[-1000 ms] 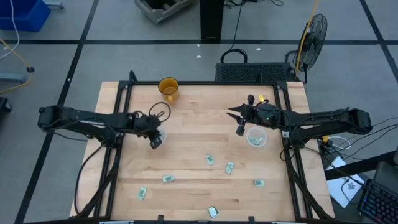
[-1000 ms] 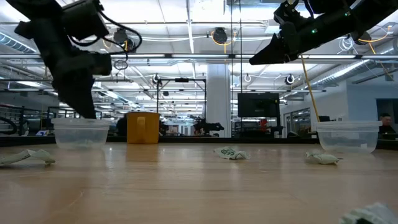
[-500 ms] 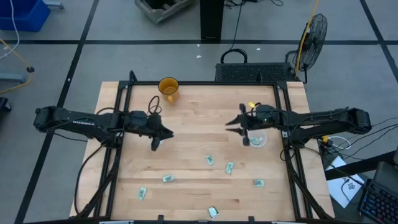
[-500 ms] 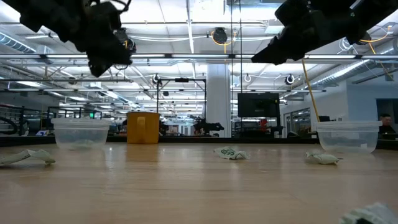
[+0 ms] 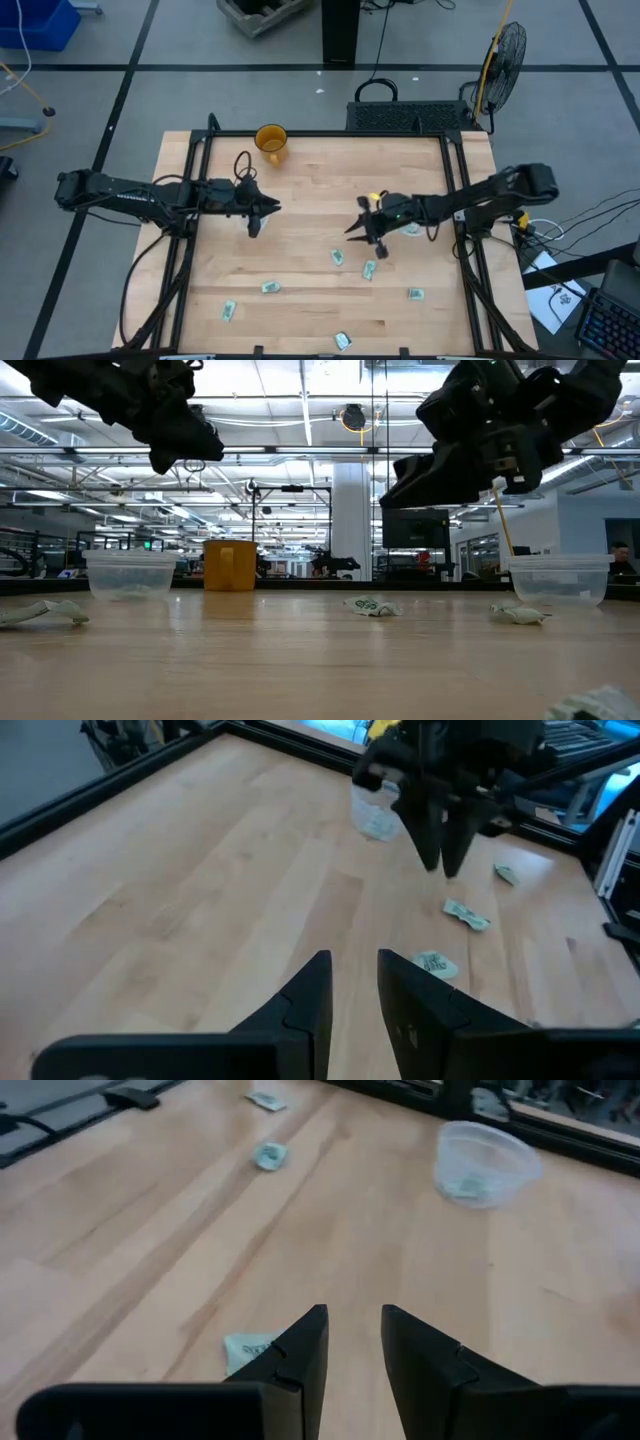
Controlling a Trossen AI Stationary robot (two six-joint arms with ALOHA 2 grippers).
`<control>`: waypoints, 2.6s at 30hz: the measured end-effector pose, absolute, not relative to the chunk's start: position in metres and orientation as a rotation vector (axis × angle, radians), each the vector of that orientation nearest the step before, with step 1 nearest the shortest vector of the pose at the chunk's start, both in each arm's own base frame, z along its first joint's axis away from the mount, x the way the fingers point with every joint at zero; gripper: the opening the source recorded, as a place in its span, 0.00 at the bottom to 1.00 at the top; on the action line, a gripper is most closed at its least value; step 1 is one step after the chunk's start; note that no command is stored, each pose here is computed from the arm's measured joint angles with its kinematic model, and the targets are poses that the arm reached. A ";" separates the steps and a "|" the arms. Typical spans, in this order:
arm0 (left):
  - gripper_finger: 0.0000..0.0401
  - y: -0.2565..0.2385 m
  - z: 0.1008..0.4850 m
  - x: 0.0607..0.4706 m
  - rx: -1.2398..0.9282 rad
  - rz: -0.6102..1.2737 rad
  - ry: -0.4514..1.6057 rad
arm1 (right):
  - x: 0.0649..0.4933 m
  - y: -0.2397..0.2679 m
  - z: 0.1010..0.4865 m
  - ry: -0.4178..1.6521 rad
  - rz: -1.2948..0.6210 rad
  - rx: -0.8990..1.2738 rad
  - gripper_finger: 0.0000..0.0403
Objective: Pick and place items into bin
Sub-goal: Put the stevia packet into the right transparent bin
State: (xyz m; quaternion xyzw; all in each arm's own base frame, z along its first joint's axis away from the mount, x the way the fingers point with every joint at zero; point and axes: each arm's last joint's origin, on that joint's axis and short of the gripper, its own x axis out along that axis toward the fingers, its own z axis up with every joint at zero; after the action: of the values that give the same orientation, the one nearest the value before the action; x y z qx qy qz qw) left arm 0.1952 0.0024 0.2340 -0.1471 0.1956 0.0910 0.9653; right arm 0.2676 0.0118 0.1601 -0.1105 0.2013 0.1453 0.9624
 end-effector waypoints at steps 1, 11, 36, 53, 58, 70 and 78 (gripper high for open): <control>0.22 0.002 0.234 0.195 -0.288 0.182 0.396 | 0.270 0.014 0.159 0.403 0.320 -0.220 0.22; 0.22 0.003 0.234 0.195 -0.224 0.205 0.396 | 0.323 0.044 0.135 0.528 0.450 -0.165 0.22; 0.22 0.003 0.233 0.195 -0.227 0.206 0.403 | 0.323 0.026 0.106 0.777 0.358 -0.110 0.22; 0.22 0.003 0.234 0.195 -0.226 0.206 0.403 | 0.321 0.025 0.104 0.771 0.295 -0.014 0.01; 0.22 0.003 0.233 0.195 -0.226 0.206 0.403 | 0.317 0.024 0.123 0.744 0.239 0.009 0.01; 0.22 0.003 0.233 0.195 -0.227 0.207 0.403 | 0.227 0.006 0.218 0.870 -0.408 -0.053 0.00; 0.22 0.003 0.233 0.195 -0.225 0.207 0.404 | 0.170 -0.002 0.226 0.986 -0.808 0.222 0.00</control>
State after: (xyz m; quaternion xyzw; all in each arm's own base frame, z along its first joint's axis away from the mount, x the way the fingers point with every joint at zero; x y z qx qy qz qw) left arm 0.1949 0.0034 0.2335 -0.1115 0.1996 0.1022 0.9681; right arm 0.1699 -0.0017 0.2257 0.1032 0.4594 -0.3765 0.7978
